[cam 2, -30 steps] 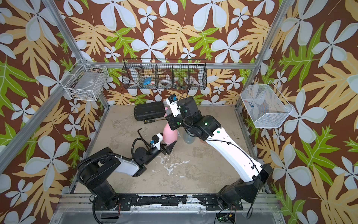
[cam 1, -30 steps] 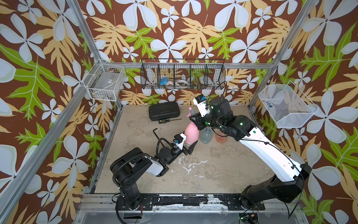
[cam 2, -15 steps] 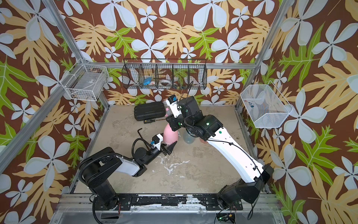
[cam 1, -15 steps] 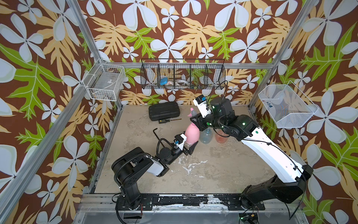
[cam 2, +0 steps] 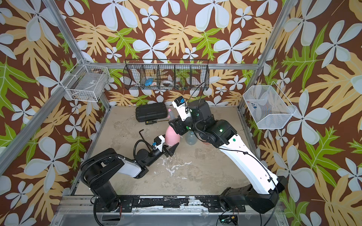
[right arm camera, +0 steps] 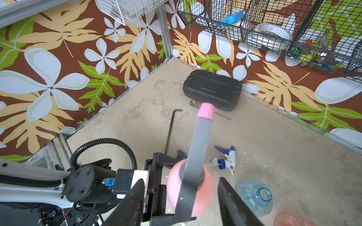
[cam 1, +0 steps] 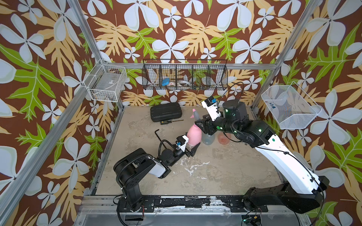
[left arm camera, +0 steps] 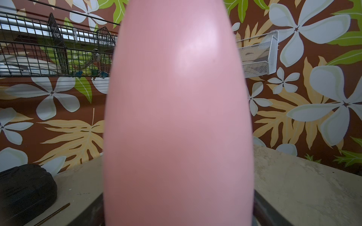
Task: Attach spray nozzles to spray bottles
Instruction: Screw the spray nozzle on the spray bottle.
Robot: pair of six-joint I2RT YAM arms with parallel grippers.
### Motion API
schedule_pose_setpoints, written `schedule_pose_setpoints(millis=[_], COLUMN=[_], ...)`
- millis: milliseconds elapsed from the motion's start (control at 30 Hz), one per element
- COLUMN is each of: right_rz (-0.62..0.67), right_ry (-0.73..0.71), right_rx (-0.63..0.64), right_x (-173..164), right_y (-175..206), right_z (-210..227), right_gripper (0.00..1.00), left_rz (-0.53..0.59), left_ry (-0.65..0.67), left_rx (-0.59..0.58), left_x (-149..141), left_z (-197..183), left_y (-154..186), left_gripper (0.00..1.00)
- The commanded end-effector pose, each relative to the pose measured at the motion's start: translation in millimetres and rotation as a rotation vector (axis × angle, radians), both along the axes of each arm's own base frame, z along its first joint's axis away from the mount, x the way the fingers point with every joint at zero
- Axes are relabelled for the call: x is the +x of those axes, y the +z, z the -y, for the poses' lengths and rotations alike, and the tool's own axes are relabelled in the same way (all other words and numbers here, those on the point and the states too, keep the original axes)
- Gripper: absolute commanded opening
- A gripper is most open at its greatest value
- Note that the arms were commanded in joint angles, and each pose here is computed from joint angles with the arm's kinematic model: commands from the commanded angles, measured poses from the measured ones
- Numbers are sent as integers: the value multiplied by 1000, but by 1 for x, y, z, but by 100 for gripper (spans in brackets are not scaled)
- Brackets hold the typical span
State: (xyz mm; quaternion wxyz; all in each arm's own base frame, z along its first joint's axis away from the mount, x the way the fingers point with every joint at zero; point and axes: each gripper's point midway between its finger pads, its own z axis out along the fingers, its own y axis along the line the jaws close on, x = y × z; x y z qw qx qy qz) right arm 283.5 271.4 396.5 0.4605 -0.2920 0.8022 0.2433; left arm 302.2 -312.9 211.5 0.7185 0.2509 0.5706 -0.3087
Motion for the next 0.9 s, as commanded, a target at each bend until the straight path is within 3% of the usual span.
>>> schedule_pose_setpoints(millis=[0, 500, 867], right_rz=[3, -66, -67], right_ry=[58, 157, 164], right_rx=[32, 94, 98], right_x=[-8, -22, -11], right_y=[3, -3, -2], right_z=[-7, -45, -65], right_gripper=[62, 60, 59], left_rz=[159, 147, 138], left_ry=[-2, -10, -6], left_rx=[-180, -161, -155], left_x=[-14, -12, -13], left_z=[-15, -10, -12], left_y=[55, 53, 50], left_gripper=[58, 58, 58])
